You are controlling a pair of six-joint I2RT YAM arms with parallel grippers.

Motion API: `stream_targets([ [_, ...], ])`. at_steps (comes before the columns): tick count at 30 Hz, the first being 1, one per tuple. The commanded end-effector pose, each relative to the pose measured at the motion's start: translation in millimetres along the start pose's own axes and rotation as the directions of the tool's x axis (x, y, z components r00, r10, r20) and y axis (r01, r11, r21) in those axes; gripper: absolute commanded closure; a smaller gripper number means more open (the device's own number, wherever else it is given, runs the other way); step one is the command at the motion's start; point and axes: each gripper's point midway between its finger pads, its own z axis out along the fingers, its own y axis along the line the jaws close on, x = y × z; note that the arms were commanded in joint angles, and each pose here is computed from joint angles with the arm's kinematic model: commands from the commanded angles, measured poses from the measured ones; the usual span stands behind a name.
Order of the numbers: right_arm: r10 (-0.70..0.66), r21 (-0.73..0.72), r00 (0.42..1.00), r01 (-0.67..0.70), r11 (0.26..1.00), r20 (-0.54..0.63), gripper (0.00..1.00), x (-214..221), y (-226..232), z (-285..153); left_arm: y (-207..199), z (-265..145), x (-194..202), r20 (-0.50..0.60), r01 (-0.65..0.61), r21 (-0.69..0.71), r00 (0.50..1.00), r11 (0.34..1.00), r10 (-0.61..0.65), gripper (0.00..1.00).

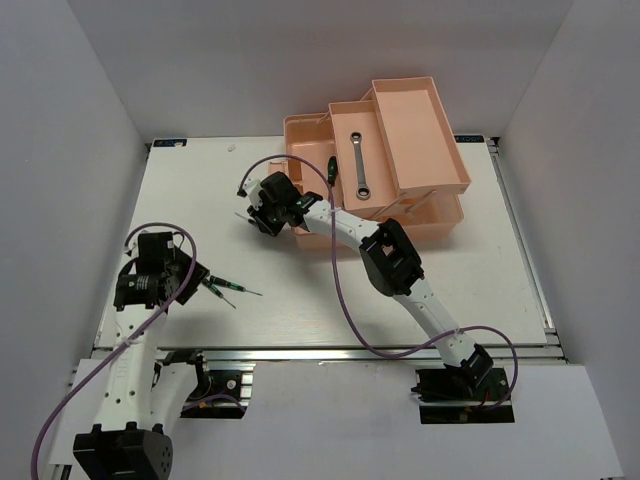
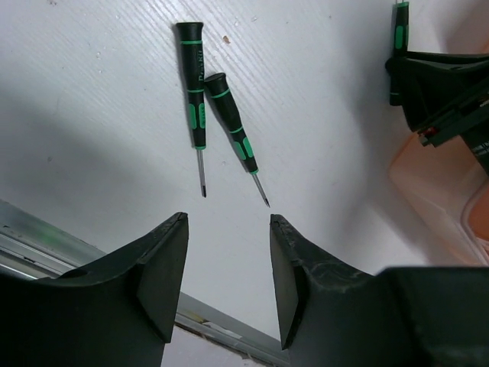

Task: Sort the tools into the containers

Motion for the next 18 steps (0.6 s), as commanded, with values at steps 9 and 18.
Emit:
stream_targets([
  [9, -0.003, -0.316, 0.998, -0.017, 0.948, -0.064, 1.0, 1, 58, -44, 11, 41, 5, -0.012, 0.025, -0.074, 1.0, 0.997, -0.026, 0.38],
  [18, 0.165, -0.482, 0.979, -0.09, 0.872, 0.116, 1.0, -97, 84, -134, 11, 78, -3, -0.002, -0.001, -0.121, 1.0, 0.993, 0.001, 0.38],
])
